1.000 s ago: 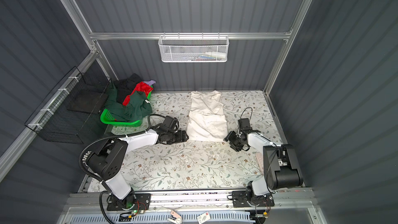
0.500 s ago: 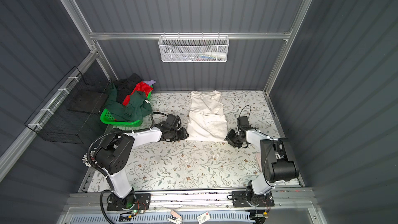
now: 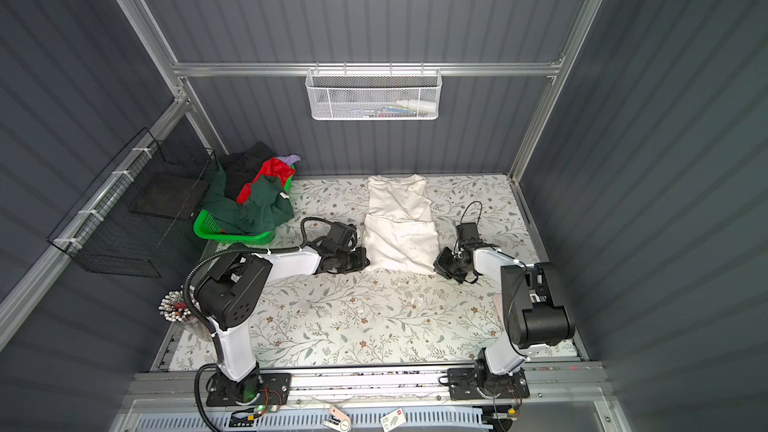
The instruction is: Fold and stack the t-shirts
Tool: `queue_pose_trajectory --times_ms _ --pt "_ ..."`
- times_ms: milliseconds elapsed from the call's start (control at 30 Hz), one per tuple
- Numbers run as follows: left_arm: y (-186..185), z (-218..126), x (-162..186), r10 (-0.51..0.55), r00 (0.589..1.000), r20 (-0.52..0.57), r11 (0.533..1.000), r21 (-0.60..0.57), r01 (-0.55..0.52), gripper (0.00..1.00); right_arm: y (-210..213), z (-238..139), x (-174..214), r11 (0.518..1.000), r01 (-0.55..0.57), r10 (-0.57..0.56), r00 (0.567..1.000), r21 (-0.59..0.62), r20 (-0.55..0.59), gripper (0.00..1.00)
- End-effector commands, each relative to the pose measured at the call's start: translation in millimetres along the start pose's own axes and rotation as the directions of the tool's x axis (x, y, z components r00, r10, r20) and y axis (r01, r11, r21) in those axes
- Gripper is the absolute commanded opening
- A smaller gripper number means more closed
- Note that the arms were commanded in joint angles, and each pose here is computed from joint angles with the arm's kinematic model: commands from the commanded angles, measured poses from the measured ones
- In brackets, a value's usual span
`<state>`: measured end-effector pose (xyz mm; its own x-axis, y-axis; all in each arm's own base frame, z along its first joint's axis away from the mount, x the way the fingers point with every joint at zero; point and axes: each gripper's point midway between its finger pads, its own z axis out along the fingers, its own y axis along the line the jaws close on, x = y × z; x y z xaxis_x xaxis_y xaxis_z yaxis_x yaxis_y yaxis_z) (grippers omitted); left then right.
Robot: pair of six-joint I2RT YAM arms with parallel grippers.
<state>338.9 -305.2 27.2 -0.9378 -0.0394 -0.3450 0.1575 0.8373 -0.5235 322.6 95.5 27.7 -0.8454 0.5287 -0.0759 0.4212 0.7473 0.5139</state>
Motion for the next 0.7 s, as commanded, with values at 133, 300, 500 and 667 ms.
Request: queue_pose_trajectory --times_ms 133,300,500,667 --pt "7 -32 23 -0.013 1.000 -0.014 0.999 -0.047 0.012 0.00 19 -22 13 0.997 0.036 -0.036 0.999 -0.066 0.007 0.00" --pt "1 -55 35 -0.032 0.999 0.029 0.999 -0.032 0.033 0.00 28 -45 35 0.994 0.071 -0.069 0.997 -0.083 0.025 0.00" --pt "2 -98 46 0.001 0.998 0.069 0.998 -0.069 0.004 0.00 34 -80 72 0.987 0.109 -0.101 0.993 -0.121 0.068 0.00" --pt "1 -140 59 0.050 0.988 0.145 0.994 -0.101 -0.035 0.00 45 -104 100 0.975 0.162 -0.148 0.984 -0.150 0.098 0.00"
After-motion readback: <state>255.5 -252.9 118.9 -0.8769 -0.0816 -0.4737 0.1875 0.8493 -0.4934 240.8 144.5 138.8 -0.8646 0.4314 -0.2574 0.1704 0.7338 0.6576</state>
